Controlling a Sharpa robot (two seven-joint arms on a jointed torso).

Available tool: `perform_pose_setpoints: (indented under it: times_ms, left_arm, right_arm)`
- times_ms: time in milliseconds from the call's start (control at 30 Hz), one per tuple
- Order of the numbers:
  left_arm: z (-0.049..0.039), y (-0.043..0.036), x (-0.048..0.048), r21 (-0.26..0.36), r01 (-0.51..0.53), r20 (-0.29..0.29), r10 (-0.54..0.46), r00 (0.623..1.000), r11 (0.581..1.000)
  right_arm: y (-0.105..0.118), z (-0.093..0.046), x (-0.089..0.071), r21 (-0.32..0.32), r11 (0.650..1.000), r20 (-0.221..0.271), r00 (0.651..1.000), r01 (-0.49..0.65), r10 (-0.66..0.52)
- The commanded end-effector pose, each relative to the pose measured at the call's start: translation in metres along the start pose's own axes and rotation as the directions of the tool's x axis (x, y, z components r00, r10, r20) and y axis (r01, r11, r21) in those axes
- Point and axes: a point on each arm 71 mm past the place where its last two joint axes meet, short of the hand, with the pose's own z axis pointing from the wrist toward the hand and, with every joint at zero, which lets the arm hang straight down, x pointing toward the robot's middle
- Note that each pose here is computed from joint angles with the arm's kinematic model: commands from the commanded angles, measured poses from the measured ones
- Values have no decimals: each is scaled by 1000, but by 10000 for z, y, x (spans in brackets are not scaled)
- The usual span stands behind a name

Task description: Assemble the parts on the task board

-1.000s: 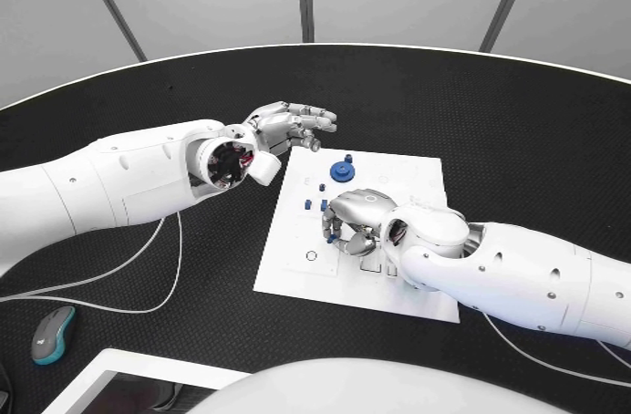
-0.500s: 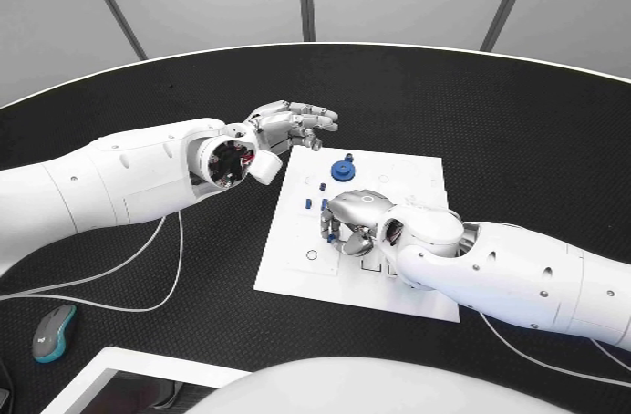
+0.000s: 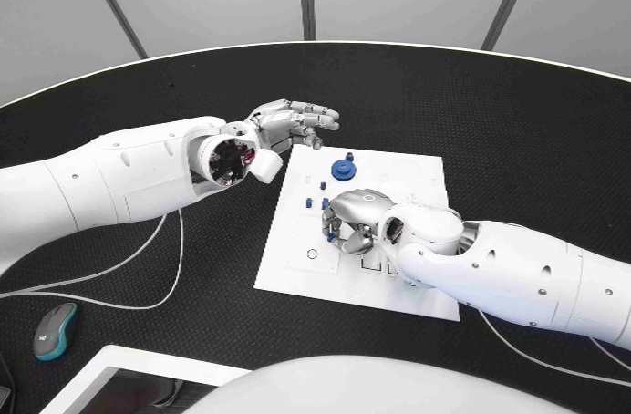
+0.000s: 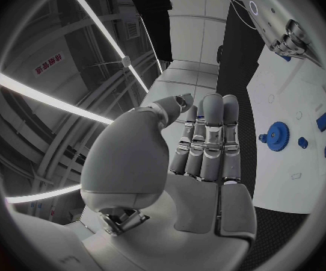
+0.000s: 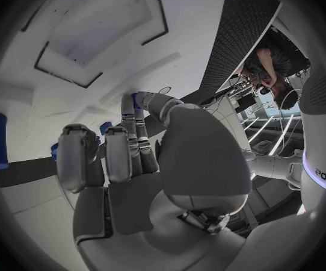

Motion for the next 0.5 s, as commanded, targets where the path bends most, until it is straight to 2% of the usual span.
perform_pose_setpoints:
  times_ms: [33,300,500]
  left_arm:
    - [0,1,-1,-1,0,-1,0,1000,1000]
    - [2,2,-4,-3,0,-1,0,1000,1000]
    - [2,3,-9,-4,0,-1,0,1000,1000]
  right_arm:
    - [-8,-5,1,0,1000,0,1000,0,0]
    - [-21,-26,14,-5,1000,-17,1000,3,-3]
    - [-64,-71,5,4,1000,-1,1000,-1,1]
